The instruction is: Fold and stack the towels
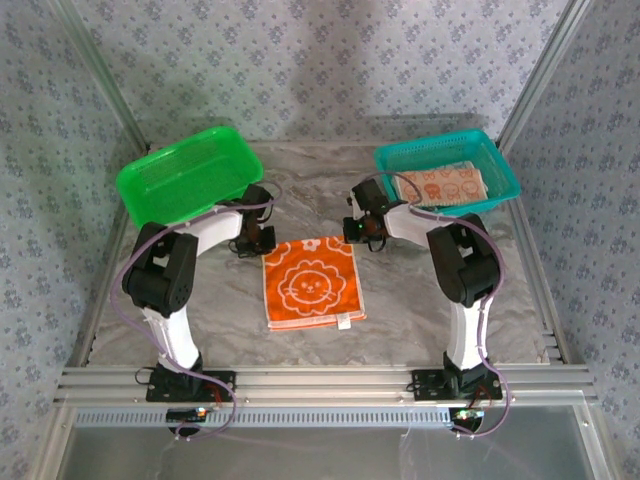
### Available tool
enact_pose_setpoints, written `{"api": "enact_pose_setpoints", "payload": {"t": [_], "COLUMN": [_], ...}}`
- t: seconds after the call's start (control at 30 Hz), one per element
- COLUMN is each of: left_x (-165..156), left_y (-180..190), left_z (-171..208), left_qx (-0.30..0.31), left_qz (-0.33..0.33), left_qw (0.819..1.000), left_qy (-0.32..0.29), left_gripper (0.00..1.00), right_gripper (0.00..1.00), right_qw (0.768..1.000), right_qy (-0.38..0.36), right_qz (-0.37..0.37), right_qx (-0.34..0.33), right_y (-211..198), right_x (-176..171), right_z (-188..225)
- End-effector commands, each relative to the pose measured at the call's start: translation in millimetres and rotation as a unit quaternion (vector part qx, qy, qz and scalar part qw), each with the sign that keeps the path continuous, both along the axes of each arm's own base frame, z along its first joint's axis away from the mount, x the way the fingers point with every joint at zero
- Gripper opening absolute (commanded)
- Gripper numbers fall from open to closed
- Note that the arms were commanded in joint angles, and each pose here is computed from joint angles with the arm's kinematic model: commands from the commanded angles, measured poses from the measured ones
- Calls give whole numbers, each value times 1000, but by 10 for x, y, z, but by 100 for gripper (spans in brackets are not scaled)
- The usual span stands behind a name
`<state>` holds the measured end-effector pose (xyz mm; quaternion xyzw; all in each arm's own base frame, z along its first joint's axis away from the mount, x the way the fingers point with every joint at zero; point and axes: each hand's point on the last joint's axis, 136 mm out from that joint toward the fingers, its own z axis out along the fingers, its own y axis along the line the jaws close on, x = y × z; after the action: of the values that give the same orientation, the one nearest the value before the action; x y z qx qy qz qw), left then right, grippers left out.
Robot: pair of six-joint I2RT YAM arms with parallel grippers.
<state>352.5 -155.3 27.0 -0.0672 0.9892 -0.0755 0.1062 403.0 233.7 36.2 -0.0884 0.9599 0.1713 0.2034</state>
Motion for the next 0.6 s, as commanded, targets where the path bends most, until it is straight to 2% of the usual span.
{"api": "enact_pose_setpoints", "payload": {"t": [0.0, 0.07, 0.1, 0.2, 0.43, 0.57], "left_x": [64, 104, 118, 150, 138, 116], "left_y": [-12, -19, -14, 8, 61, 71], "left_z": [344, 449, 480, 518, 320, 191], "left_qx": [-9, -15, -18, -26, -16, -11], "left_qz": [-6, -7, -6, -1, -5, -7], "left_qw": [1000, 999, 999, 999, 1000, 1000], "left_qy": [-21, -31, -33, -34, -7, 6], "left_gripper": [0, 1, 5, 23, 26, 26], "right_gripper": [13, 13, 14, 16, 25, 26], "right_qw": [1000, 1000, 1000, 1000, 1000, 1000], "right_qy": [-18, -21, -22, -13, 7, 16], "right_qz": [-4, -4, -5, -6, -7, -5], "right_qx": [-9, -7, -6, -4, -9, -14], "right_y": [-96, -96, -93, -73, -55, -59], "right_x": [5, 24, 30, 41, 56, 55], "right_z": [260, 311, 321, 276, 101, 29]}}
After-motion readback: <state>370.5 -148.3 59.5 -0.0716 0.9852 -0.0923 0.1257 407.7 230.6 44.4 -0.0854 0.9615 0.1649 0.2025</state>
